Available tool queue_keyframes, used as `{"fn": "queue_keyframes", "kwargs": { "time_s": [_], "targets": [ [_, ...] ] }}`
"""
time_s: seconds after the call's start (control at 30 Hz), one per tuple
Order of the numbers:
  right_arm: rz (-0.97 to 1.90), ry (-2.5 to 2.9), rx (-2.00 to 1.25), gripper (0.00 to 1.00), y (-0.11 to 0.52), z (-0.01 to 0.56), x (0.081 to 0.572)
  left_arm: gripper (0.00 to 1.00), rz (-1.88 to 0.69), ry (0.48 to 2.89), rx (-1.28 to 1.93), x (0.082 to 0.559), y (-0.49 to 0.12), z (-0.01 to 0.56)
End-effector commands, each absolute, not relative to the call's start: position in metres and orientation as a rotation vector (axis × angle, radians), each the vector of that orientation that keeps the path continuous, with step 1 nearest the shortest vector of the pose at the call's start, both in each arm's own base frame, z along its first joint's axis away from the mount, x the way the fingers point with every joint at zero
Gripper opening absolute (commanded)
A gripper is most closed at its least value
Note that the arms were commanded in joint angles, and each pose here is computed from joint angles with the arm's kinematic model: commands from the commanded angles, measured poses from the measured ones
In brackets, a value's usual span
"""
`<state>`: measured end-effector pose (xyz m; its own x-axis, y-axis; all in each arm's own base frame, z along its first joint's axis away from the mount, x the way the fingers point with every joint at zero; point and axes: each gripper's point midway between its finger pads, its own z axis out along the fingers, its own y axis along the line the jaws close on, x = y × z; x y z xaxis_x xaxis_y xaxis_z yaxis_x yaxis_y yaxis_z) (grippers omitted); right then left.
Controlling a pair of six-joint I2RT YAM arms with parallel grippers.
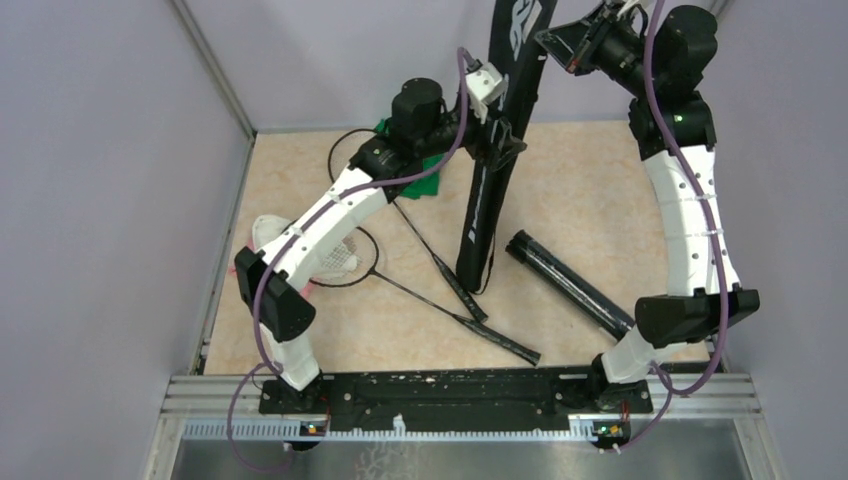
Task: Pack up the badminton gear
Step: Open the racket bag at the center of the board.
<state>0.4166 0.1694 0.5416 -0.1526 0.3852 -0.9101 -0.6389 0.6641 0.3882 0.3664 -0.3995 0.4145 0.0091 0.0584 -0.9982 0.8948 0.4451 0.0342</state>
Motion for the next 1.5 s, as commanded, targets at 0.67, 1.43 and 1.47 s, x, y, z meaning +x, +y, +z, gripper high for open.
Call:
{"fn": "queue_keyframes", "kwargs": {
  "time_s": [0.67,1.43,1.47],
  "targets": [
    [0.899,1.398,-0.309,0.00,0.177,0.560,0.391,0.50,-0.803,1.328,0.983,0.355,-0.403,0.427],
    [0.899,1.401,-0.340,0.00,0.179,0.557,0.388,0.47,-0.815,1.339,0.996,0.358,-0.394,0.416],
    [0.897,1.401,-0.341,0.00,0.178,0.557,0.388,0.46,-0.808,1.341,0.995,0.359,-0.393,0.416]
  ]
}}
